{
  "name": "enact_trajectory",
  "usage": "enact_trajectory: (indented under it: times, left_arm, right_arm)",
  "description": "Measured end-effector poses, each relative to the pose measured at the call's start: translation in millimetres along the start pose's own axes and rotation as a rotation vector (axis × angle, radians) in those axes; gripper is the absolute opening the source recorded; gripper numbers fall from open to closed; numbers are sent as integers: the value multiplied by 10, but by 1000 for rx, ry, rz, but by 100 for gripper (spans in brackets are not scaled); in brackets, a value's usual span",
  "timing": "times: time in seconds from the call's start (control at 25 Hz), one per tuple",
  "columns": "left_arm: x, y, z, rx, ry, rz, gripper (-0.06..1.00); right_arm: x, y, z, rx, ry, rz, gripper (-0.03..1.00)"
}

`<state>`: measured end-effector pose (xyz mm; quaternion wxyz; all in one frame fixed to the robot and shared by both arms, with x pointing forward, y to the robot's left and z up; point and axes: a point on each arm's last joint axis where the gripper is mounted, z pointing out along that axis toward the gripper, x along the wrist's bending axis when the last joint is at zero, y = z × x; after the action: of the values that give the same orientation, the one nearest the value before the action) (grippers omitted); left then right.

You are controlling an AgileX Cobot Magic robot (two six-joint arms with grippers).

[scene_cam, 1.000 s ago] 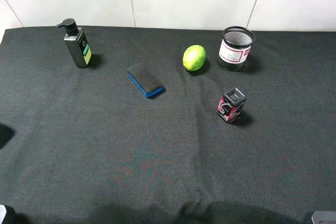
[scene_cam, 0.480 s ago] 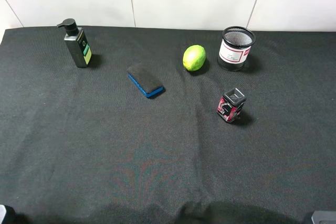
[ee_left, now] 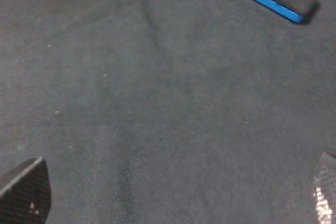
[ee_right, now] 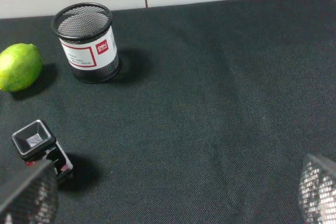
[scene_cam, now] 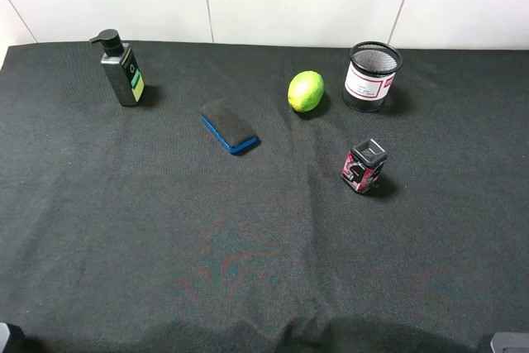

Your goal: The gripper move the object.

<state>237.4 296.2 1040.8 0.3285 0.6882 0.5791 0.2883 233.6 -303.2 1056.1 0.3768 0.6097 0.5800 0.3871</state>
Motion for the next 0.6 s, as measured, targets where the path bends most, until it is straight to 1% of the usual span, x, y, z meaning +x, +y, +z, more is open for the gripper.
enact_trajectory:
  times: [0.2, 0.6]
  left_arm:
    - [-21, -60, -65, -62, 39, -18, 99]
    - [-24, -61, -65, -62, 41, -18, 99]
  right_arm:
    - [0, 0, 0, 0, 0, 0, 69]
    - [0, 0, 0, 0, 0, 0, 69]
